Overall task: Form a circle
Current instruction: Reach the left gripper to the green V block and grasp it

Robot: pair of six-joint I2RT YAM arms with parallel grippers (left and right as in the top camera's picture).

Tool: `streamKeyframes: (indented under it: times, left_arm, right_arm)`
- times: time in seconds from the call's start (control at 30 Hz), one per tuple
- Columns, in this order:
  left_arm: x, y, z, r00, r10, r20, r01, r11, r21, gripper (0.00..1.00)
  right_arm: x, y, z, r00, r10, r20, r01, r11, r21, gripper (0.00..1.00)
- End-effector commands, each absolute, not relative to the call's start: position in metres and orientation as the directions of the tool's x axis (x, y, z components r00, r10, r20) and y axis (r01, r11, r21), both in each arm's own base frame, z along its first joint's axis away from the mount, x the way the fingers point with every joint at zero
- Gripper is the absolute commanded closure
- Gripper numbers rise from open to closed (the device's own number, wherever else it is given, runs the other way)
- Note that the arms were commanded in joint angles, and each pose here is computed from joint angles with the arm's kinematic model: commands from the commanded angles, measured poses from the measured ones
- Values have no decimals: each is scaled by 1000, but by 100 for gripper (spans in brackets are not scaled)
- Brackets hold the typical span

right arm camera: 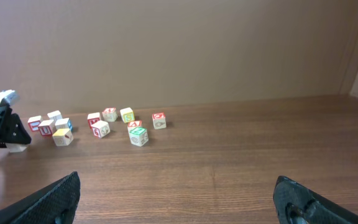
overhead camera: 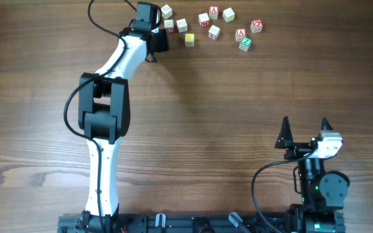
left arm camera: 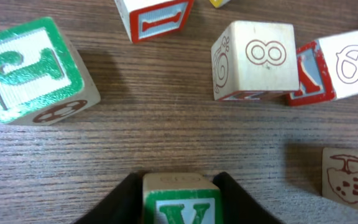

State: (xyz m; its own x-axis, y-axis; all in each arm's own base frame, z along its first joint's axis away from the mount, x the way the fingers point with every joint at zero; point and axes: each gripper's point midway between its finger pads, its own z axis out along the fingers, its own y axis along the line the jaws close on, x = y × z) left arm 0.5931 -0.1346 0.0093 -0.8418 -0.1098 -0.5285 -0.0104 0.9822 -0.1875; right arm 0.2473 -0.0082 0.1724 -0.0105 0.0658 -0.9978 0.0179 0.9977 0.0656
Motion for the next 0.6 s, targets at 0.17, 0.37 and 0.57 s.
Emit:
streamKeyframes:
  times: [0.17, 0.37, 0.57]
  left_arm:
    - [558, -126, 20, -906, -92, -412, -34, 988, -147, 93]
    - [519, -117, 104, -914, -135, -383, -79, 984, -159, 95]
    - [453, -100, 121, -942, -273, -195, -257, 961, -106, 95]
  right_arm:
    - [247, -4, 173, -8, 53, -999, -3, 999, 53, 0]
    - [247, -4, 173, -8, 53, -999, -3, 999, 53, 0]
    - [247, -4, 173, -8, 53, -999, -3, 999, 53, 0]
